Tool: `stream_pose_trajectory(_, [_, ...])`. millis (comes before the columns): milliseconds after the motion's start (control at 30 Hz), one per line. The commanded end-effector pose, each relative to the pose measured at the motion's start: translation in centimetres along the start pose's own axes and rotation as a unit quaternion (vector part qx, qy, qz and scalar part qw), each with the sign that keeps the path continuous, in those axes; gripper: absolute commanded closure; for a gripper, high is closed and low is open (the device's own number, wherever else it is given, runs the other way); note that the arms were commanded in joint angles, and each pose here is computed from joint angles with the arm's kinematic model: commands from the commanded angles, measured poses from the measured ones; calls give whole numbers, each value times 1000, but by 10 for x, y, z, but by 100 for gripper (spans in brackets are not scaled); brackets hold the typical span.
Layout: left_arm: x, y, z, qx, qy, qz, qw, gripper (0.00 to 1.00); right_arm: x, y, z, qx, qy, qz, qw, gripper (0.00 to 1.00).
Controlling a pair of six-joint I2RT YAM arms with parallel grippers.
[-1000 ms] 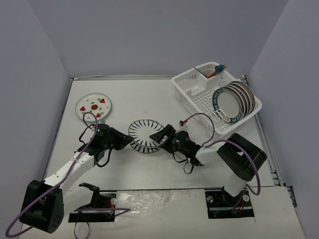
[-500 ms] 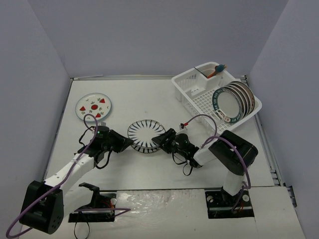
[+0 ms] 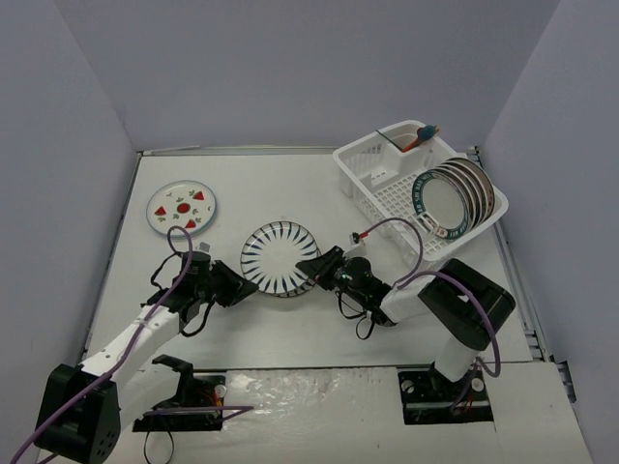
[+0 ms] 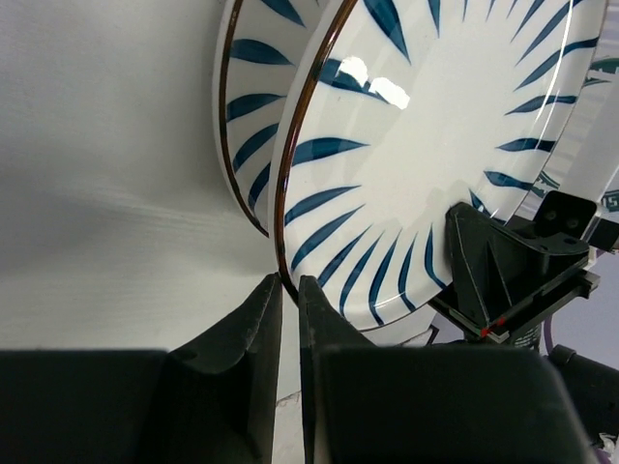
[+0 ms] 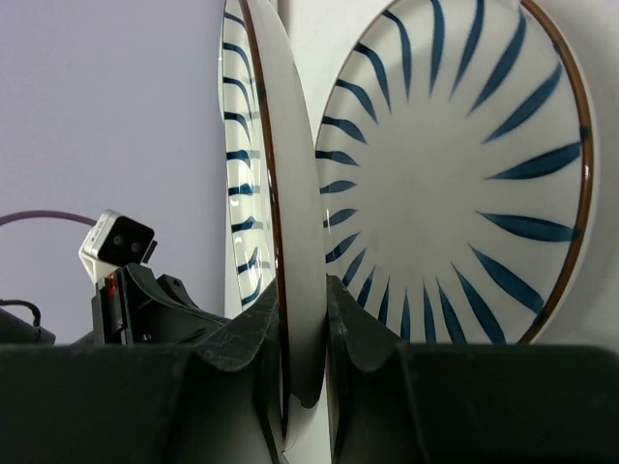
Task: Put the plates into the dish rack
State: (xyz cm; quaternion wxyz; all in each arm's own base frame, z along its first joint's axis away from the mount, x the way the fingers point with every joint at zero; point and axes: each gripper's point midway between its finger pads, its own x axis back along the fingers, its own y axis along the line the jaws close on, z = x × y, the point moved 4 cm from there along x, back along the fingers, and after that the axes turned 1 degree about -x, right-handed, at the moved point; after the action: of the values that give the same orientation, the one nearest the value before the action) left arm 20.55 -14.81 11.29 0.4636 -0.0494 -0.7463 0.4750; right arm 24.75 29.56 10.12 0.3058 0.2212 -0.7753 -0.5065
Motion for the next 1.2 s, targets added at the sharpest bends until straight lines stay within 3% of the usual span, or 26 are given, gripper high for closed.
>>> stream_pose_trajectory(0, [12,-31,-4,-66,-2,61,996,80,13,95,-35,62,-68,-144,985,100])
stream_pose_trajectory(100, [14,-36,-7,-76,-8,67,995,62,22,113,-45,108,-78,-143,981,100])
stream_pose_trajectory(300, [30,-49,-19,-119,-34,54,991,16,46,142,-84,229,-111,-97,962,100])
stream_pose_trajectory(400, [43,-57,-28,-153,-53,41,986,3,69,153,-120,286,-135,-57,947,100])
stream_pose_trajectory(567, [63,-58,-48,-246,-79,-19,966,3,117,171,-186,387,-187,8,903,100])
stream_pose_trajectory(667, [78,-56,-60,-296,-93,-61,949,3,150,184,-224,452,-220,53,863,100])
stream_pose_trajectory(833, [82,-57,-79,-368,-109,-97,918,3,192,185,-276,570,-238,141,774,100])
stream_pose_trajectory(1067, [79,-60,-88,-414,-105,-105,898,3,200,152,-317,639,-184,217,714,100])
stream_pose_trajectory(1167, [68,-51,-87,-402,-108,-103,904,3,195,130,-333,653,-156,255,696,100])
